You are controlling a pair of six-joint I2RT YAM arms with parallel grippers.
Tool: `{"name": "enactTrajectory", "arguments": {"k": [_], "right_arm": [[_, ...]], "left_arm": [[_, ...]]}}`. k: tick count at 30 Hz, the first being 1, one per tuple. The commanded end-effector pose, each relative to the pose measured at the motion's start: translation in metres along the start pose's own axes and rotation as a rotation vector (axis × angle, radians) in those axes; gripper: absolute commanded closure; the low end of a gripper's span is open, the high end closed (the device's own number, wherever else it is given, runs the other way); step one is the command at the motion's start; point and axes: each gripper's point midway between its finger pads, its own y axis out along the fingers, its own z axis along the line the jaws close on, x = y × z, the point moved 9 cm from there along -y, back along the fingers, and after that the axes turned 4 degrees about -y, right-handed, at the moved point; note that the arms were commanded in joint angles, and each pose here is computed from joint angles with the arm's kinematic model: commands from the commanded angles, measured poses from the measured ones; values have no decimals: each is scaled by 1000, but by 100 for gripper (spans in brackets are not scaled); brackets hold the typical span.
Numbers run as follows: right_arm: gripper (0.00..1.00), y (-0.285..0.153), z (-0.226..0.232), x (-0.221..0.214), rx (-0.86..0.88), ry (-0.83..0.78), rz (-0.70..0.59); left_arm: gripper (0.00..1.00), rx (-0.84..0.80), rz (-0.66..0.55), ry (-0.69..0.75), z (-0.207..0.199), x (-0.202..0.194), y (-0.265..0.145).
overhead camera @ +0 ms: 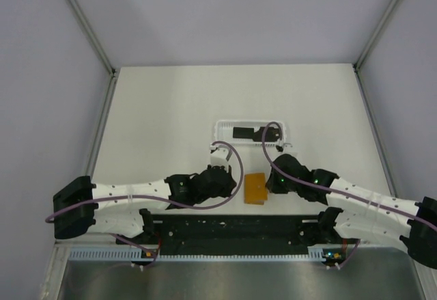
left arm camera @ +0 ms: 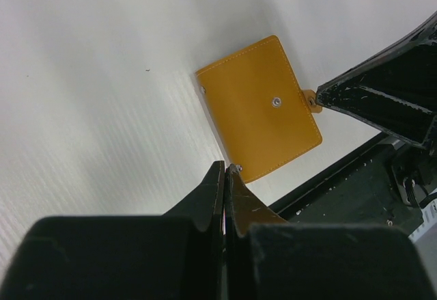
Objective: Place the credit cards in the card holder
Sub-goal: Close the card holder at the corner of the board.
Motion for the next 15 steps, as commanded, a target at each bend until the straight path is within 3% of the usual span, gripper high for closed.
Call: {"name": "enactTrajectory", "arguments": {"k": [1, 15], "right_arm": [[100, -3, 20, 19, 98, 5, -47], [100, 19, 26, 16, 115, 34, -41]], "left_arm": [[100, -38, -21, -11, -5, 4, 3], [100, -47, 14, 21, -9, 3, 17]]}}
